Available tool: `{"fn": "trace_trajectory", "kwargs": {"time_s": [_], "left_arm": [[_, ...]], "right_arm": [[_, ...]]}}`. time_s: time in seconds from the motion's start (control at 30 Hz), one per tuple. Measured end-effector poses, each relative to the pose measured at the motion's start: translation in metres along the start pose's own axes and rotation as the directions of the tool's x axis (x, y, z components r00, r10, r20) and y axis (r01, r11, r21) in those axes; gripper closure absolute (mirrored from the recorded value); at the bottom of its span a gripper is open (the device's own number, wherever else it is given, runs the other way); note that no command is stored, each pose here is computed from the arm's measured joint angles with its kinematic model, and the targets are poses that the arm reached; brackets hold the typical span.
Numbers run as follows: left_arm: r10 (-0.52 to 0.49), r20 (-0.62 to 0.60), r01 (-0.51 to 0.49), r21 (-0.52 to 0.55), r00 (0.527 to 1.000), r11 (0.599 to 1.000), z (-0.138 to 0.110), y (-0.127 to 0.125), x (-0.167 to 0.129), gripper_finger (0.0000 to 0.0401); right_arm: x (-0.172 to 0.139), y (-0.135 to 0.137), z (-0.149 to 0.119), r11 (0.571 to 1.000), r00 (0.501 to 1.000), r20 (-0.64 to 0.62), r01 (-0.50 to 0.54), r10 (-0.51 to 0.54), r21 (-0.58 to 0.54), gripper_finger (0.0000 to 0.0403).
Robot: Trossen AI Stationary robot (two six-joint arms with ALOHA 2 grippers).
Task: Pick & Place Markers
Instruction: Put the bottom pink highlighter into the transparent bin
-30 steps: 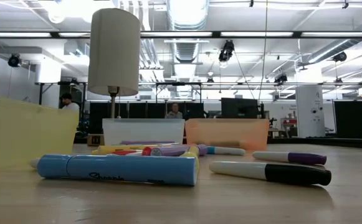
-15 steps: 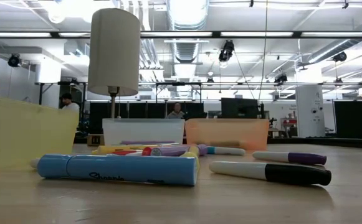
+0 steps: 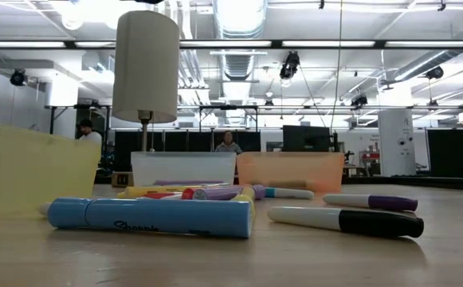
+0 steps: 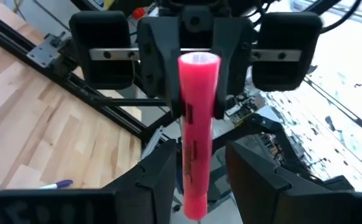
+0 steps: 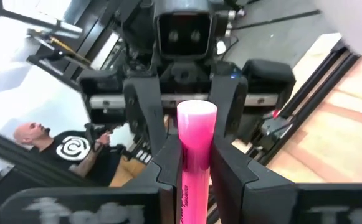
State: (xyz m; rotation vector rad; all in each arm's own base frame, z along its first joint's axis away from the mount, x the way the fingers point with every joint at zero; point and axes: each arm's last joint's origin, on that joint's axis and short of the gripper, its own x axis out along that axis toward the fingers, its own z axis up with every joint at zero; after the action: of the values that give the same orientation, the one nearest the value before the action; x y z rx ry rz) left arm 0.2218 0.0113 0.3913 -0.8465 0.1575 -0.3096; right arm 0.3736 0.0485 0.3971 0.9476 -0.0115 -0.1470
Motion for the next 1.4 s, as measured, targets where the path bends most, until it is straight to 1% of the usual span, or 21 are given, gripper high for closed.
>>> {"fn": "trace_trajectory", "kwargs": {"time_s": [0.23,0.47,0.57,0.7,0.8,0.93,1.07,1.13,1.2,1.23,1.27,1.3,1.33,1.4], "left_arm": [[0.006,-0.004,-0.006,-0.029,1.0,1.0,0.0,0.007,0.01,0.0254],[0.007,-0.006,-0.008,-0.027,1.0,1.0,0.0,0.008,0.011,0.0257],[0.009,-0.007,-0.009,-0.028,1.0,1.0,0.0,0.008,0.011,0.0277],[0.008,-0.01,-0.009,-0.029,1.0,1.0,0.0,0.008,0.011,0.0326],[0.008,-0.008,-0.008,-0.029,1.0,1.0,0.0,0.008,0.011,0.0355],[0.025,-0.021,-0.026,-0.029,0.999,0.999,-0.001,0.009,0.011,0.0355],[0.094,-0.076,-0.094,0.004,0.993,0.996,-0.006,0.016,0.007,0.0349],[0.161,-0.102,-0.159,0.027,0.982,0.987,-0.01,0.02,0.005,0.034],[0.286,-0.131,-0.28,0.058,0.949,0.958,-0.017,0.031,0.002,0.0336],[0.345,-0.128,-0.336,0.085,0.93,0.938,-0.018,0.035,0.002,0.0335],[0.417,-0.119,-0.404,0.121,0.901,0.907,-0.02,0.041,0.002,0.0334],[0.487,-0.119,-0.467,0.161,0.865,0.869,-0.023,0.046,0.0,0.0333],[0.564,-0.105,-0.536,0.211,0.819,0.818,-0.024,0.051,-0.002,0.0333],[0.681,-0.053,-0.637,0.307,0.731,0.707,-0.024,0.06,-0.003,0.0332]], "right_arm": [[0.003,-0.004,0.0,1.0,1.0,0.005,0.015,-0.015,-0.002,0.0353],[0.004,-0.005,0.001,1.0,1.0,0.01,0.021,-0.021,0.001,0.0353],[0.004,-0.005,0.002,1.0,1.0,0.012,0.024,-0.024,0.001,0.0353],[0.005,-0.007,0.003,1.0,0.999,0.016,0.028,-0.028,0.003,0.0353],[0.005,-0.007,0.004,1.0,0.999,0.018,0.029,-0.029,0.003,0.0332],[0.005,-0.008,0.005,0.999,0.999,0.016,0.032,-0.032,0.004,0.0291],[0.002,-0.008,0.005,0.999,0.999,-0.005,0.034,-0.035,-0.035,0.0263],[-0.002,-0.006,0.008,0.998,1.0,-0.001,0.031,-0.031,-0.054,0.0255],[-0.009,0.003,0.017,0.998,0.999,0.031,-0.011,0.013,-0.06,0.025],[-0.013,0.006,0.02,0.997,0.999,0.048,-0.022,0.025,-0.069,0.0248],[-0.015,0.01,0.023,0.996,0.997,0.069,-0.04,0.046,-0.076,0.0248],[-0.017,0.012,0.025,0.995,0.995,0.081,-0.046,0.053,-0.085,0.0248],[-0.017,0.012,0.025,0.994,0.995,0.088,-0.041,0.05,-0.1,0.0248],[-0.016,0.01,0.025,0.991,0.994,0.104,-0.03,0.045,-0.134,0.0251]]}}
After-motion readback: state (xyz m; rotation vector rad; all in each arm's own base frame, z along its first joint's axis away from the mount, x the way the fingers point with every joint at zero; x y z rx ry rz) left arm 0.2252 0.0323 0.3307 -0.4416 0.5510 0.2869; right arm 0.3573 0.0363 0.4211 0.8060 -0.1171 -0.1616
